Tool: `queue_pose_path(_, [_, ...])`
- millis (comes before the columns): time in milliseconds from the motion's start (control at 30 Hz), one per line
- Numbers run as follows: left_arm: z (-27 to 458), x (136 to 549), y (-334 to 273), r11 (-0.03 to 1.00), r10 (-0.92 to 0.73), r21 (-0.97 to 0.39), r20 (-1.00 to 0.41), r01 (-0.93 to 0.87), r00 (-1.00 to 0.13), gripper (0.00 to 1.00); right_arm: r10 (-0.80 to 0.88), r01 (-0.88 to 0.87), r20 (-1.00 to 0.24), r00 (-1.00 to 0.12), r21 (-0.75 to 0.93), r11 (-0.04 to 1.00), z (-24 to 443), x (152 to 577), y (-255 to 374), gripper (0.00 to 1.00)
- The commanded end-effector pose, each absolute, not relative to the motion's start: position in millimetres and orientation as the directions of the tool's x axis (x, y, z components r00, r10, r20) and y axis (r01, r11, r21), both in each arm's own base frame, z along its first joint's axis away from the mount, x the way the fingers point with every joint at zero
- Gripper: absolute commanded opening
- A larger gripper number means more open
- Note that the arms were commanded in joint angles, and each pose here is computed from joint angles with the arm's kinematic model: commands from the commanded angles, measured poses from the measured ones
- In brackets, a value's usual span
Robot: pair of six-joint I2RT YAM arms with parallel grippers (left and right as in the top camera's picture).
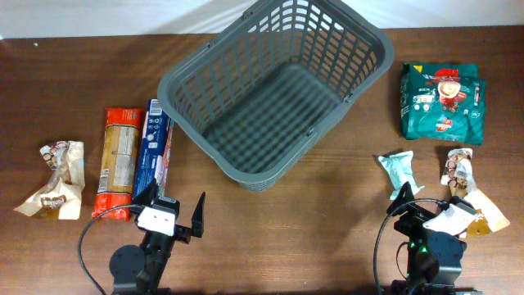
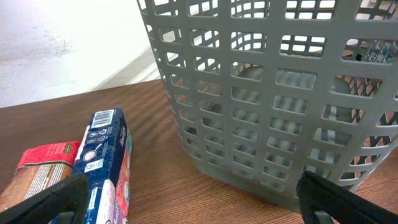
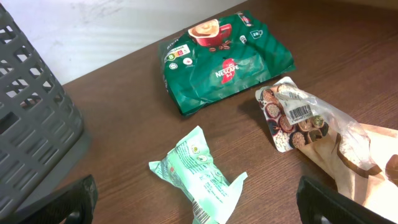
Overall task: Pack container
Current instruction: 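Move the right gripper toward the grey basket's right rim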
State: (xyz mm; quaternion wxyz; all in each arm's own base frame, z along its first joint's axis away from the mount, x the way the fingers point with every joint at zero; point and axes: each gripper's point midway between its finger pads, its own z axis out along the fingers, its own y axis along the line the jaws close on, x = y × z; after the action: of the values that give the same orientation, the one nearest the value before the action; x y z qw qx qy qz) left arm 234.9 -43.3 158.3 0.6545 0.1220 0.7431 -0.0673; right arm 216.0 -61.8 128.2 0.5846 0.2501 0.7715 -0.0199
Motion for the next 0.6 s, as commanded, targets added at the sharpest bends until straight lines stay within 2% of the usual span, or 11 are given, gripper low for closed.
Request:
queue_pose_path(0, [157,234,-46,0.958,0.086,0.052,-0.990,0.281,-0.110,0.99,0.362,0.404,-0.911,-0.197,0.261,0.877,126,216,-60,0.99])
queue_pose_path(333, [157,234,-46,0.958,0.086,0.052,-0.990,0.281,-0.110,0.99,0.363,0.404,-0.911,-0.197,0.262,0.877,126,216,-60,0.99])
queue_pose_path(433, [157,234,-46,0.958,0.086,0.052,-0.990,0.281,-0.110,0.99,0.369,0.355,-0.904,-0.217,0.279,0.892,125,219,-50,0.99])
queue_pose_path(500, [157,234,-46,0.958,0.086,0.052,-0.990,0.281,-0.110,0.99,0.374,0.275,-0.899,-0.228,0.309,0.910,129,224,-36,0.99])
queue_pose_path(567, [157,234,-46,0.958,0.086,0.052,-0.990,0.281,-0.110,0.99,0.375,0.097,-0.894,-0.245,0.363,0.927,146,228,-5,0.99])
